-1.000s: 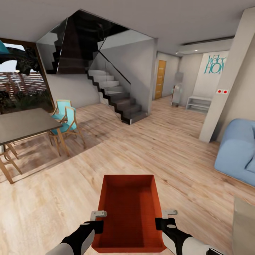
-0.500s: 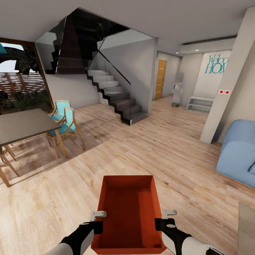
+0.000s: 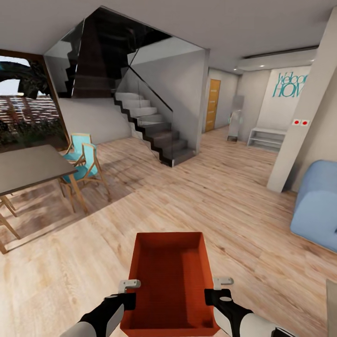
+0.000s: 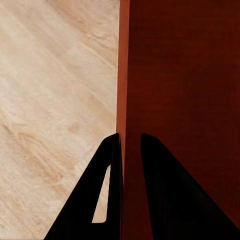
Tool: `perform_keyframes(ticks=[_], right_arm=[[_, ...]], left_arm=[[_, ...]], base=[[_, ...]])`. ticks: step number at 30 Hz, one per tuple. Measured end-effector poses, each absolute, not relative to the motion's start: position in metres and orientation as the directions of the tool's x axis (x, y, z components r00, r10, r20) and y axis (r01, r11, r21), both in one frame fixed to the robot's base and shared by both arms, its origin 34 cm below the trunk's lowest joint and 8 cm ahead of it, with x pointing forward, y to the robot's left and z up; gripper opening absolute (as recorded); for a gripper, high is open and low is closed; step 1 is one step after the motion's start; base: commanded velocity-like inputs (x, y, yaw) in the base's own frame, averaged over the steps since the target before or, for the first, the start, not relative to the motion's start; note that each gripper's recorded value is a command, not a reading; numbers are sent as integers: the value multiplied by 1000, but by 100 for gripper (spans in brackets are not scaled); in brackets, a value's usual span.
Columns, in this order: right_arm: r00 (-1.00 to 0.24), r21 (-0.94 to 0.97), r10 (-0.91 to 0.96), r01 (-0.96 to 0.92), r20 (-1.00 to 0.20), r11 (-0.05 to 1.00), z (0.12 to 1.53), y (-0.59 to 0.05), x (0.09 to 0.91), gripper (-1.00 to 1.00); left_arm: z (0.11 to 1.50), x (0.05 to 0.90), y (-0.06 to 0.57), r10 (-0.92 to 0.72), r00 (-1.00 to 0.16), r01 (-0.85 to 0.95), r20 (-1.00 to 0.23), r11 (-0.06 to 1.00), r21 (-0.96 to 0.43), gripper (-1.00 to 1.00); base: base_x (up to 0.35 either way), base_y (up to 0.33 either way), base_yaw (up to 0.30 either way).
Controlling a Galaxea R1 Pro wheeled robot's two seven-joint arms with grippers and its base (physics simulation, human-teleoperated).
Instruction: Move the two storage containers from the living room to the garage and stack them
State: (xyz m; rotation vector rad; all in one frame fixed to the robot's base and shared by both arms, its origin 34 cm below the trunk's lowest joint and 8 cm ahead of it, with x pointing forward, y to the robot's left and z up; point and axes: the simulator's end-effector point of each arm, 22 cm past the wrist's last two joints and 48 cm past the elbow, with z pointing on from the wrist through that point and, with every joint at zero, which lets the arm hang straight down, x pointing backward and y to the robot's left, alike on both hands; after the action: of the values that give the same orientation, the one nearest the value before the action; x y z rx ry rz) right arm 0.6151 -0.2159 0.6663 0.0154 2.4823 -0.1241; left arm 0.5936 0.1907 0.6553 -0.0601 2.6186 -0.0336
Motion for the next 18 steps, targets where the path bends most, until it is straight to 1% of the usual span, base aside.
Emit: perform_keyframes(ticks=[18], right_arm=[[-790,-83,-16,43,-613,996,667,-216,616,-100]], left_arm=[[657,595,190,-49,-864,-36,-501,999,-35,-100]], base=[[323,0,0]])
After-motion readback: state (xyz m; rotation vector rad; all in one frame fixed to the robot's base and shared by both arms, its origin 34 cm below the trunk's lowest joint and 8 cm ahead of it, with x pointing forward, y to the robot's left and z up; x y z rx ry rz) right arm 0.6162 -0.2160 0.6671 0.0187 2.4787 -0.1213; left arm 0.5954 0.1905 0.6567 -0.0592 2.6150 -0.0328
